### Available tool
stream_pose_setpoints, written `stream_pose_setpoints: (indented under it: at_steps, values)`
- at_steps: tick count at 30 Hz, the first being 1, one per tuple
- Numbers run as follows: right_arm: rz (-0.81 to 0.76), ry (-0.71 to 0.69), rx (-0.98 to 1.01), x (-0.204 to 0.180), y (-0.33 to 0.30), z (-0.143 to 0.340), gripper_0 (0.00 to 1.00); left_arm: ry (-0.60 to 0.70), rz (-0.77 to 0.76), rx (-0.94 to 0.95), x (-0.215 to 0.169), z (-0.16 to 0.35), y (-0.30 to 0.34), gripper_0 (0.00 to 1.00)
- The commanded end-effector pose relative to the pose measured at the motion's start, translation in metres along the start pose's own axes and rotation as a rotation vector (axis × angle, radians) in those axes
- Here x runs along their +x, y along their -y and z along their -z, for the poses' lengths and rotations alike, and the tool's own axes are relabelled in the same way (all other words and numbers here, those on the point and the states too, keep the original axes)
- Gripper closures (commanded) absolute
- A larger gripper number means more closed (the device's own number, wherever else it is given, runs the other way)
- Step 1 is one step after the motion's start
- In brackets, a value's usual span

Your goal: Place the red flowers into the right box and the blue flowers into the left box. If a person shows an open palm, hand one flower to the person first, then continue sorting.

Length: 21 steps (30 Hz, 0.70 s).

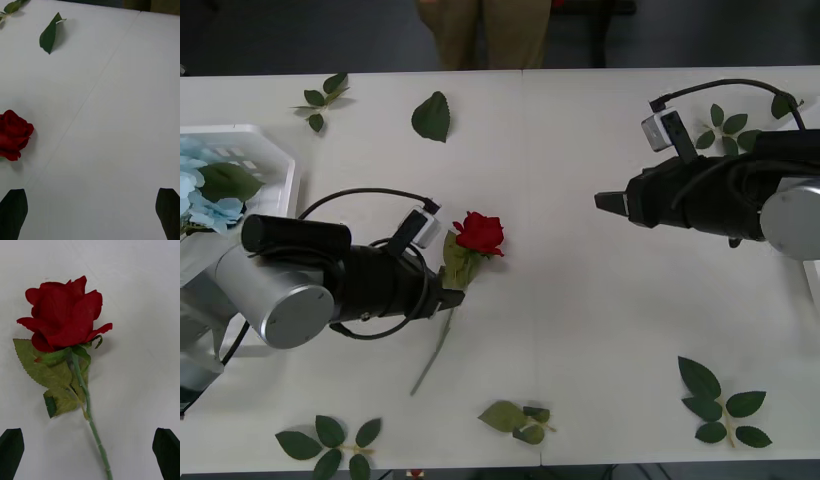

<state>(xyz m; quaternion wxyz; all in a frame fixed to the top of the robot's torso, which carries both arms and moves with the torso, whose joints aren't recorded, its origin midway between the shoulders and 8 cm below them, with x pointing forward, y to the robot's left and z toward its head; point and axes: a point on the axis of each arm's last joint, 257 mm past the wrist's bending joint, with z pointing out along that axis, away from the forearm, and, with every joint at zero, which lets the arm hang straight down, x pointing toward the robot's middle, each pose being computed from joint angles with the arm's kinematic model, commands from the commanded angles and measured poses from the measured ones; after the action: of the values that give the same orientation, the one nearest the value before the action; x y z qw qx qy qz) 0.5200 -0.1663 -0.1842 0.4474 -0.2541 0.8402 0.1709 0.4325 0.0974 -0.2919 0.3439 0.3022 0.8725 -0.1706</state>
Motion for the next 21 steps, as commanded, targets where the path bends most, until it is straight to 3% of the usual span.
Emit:
stream_pose_setpoints:
  at_steps: [1, 12, 21]
  values:
    - [-0.018, 0.055, -0.081, -0.019, -0.006, 0.01, 0.01, -0.088, -0.089, -0.056, -0.014, 0.003, 0.002, 0.0]
    - [0.172, 0.133, -0.215, -0.013, -0.008, 0.014, 0.01, -0.231, 0.127, -0.223, 0.01, 0.0, -0.006, 0.0]
    - [0.209, 0.157, -0.261, 0.007, -0.006, 0.006, 0.01, -0.29, 0.243, -0.372, 0.019, -0.007, -0.006, 0.0]
